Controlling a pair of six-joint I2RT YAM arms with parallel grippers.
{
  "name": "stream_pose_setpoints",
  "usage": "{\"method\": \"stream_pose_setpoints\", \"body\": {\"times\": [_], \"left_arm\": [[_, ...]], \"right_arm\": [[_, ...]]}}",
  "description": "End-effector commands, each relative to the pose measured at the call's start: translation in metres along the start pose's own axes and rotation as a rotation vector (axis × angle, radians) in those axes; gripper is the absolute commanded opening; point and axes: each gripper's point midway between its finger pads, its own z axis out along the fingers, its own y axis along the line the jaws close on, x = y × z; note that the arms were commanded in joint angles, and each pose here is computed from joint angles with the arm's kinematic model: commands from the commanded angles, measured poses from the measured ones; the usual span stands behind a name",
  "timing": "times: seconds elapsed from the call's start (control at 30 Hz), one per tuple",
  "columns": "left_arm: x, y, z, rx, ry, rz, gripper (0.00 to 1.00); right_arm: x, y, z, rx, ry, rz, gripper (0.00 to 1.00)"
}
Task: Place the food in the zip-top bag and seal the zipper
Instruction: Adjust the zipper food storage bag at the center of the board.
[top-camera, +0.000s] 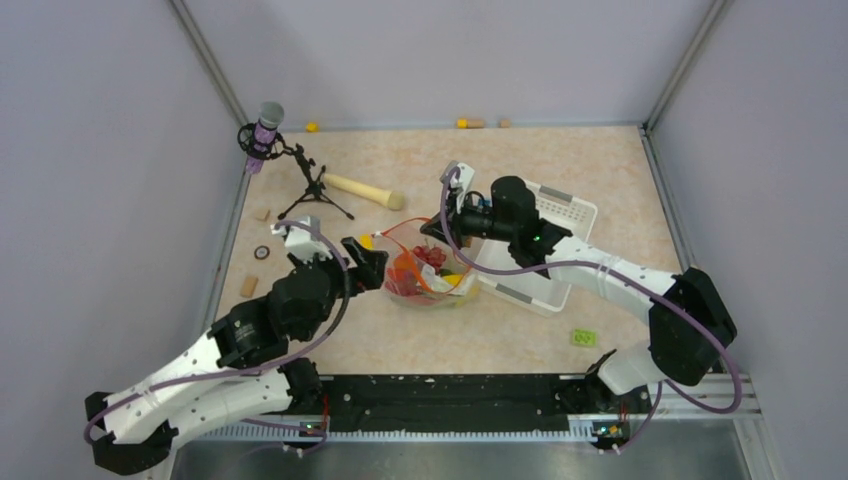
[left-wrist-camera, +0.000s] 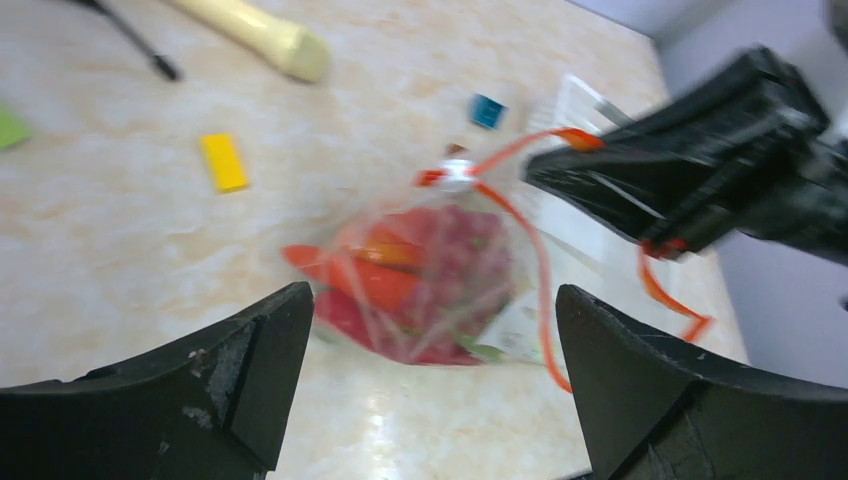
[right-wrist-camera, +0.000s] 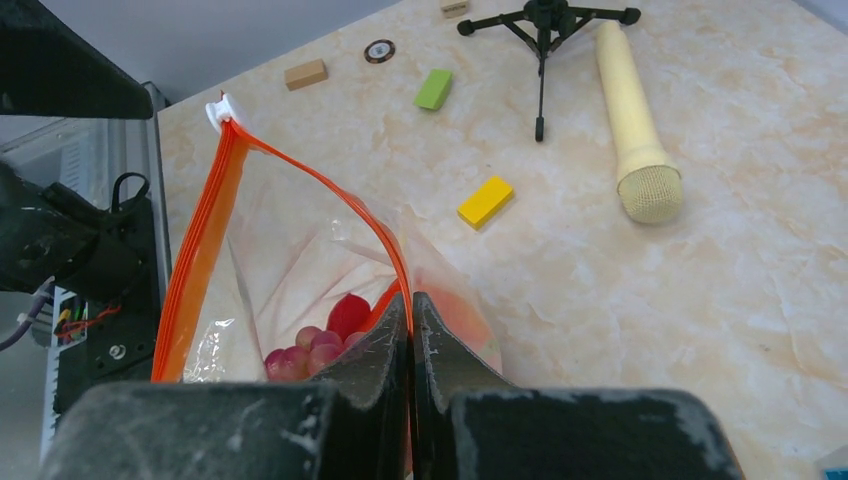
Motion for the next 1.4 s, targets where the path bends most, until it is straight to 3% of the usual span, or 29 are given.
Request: {"method": "stream_pose_setpoints", "body": {"times": [0.0, 0.17, 0.33, 0.47, 0.63, 0.9, 1.1, 1.37], "left_arm": [[-0.014, 0.073, -0.016, -0.348, -0.12, -0.038, 0.97], [-0.011, 0.1, -0.015, -0.453, -0.157, 0.0, 0.97], [-0.004, 0.09, 0.032, -0.329, -0.086, 0.053, 0.97], [0.002, 0.077, 0.062, -0.091, -0.038, 0.12, 0.96], [0.0, 0.058, 0.052, 0.163, -0.183, 0.244, 0.97], [0.002, 0.028, 0.035, 0.395, -0.23, 0.379, 0.97], [-0.003, 0.025, 0.051, 0.411, -0.191, 0.45, 0.9], [-0.015, 0.031, 0.033, 0.436, -0.354, 0.505, 0.86]], "right_arm": [[-0.016, 0.0, -0.001, -0.029, -0.049, -0.03, 0.0], [-0.014, 0.002, -0.002, -0.036, -0.04, -0.03, 0.0], [-0.009, -0.001, -0.002, -0.028, -0.019, -0.039, 0.0], [-0.003, -0.001, -0.001, -0.032, -0.004, -0.046, 0.0], [0.0, -0.004, 0.0, -0.041, 0.023, -0.083, 0.0], [0.003, -0.001, -0.001, -0.062, 0.039, -0.097, 0.0], [0.003, 0.009, -0.006, -0.107, 0.031, -0.12, 0.0], [-0.004, 0.01, -0.006, -0.12, 0.051, -0.124, 0.0]]}}
